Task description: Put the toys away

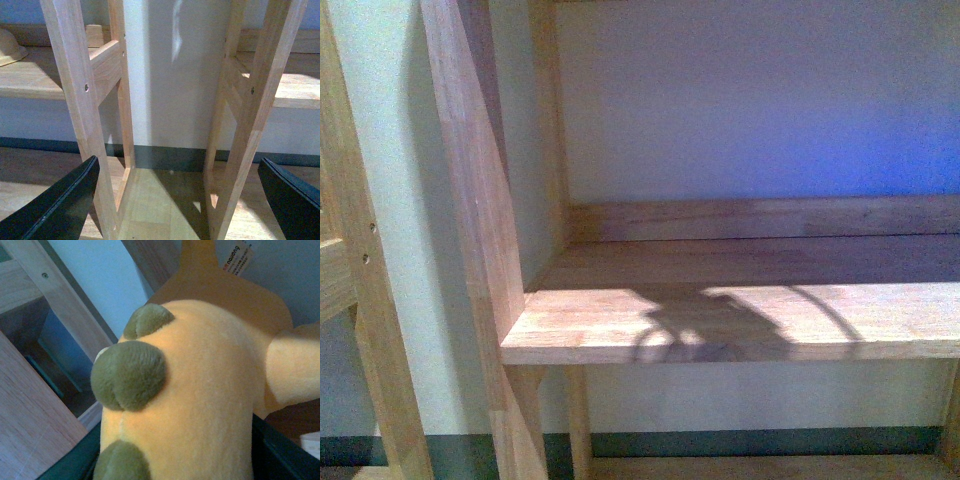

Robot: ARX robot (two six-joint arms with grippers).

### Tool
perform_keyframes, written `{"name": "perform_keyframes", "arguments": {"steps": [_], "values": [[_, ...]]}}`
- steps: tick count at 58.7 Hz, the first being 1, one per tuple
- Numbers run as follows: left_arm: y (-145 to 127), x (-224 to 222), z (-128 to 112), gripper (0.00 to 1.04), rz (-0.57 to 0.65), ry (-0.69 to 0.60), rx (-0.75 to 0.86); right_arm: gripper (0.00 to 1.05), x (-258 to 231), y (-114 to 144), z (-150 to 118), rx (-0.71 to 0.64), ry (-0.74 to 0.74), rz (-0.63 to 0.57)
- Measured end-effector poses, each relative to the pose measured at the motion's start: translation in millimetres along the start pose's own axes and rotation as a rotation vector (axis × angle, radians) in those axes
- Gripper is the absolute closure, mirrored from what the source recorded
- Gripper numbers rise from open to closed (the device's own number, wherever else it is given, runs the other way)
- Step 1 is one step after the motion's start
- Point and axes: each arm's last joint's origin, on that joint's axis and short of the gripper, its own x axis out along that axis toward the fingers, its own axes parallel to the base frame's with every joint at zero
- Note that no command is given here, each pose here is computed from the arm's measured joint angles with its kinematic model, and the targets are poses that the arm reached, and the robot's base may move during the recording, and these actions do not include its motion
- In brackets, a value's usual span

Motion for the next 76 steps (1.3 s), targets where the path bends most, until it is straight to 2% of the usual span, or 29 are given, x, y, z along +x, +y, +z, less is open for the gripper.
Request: {"name": "perform_keyframes", "arguments": {"steps": [10, 12, 21, 43, 49, 58, 67, 76], "values": [[0, 0, 0, 0.06, 0.0, 0.0, 0.0, 0.07, -4, -2, 1, -0.002, -0.009, -0.017], [0, 0, 0, 0.06, 0.0, 0.0, 0.0, 0.05, -5, -2, 1, -0.002, -0.011, -0.02], [0, 0, 0, 0.06, 0.0, 0.0, 0.0, 0.06, -15, 0, 6, -0.016, -0.033, -0.033], [0, 0, 0, 0.06, 0.0, 0.0, 0.0, 0.06, -82, 19, 43, -0.128, -0.162, -0.059], [0, 0, 0, 0.06, 0.0, 0.0, 0.0, 0.06, -98, 20, 45, -0.208, -0.192, -0.123], [0, 0, 0, 0.06, 0.0, 0.0, 0.0, 0.06, -130, 22, 41, -0.4, -0.248, -0.275], [0, 0, 0, 0.06, 0.0, 0.0, 0.0, 0.06, -176, 27, 37, -0.583, -0.301, -0.328], [0, 0, 0, 0.06, 0.0, 0.0, 0.0, 0.06, -226, 28, 29, -0.639, -0.324, -0.355]]}}
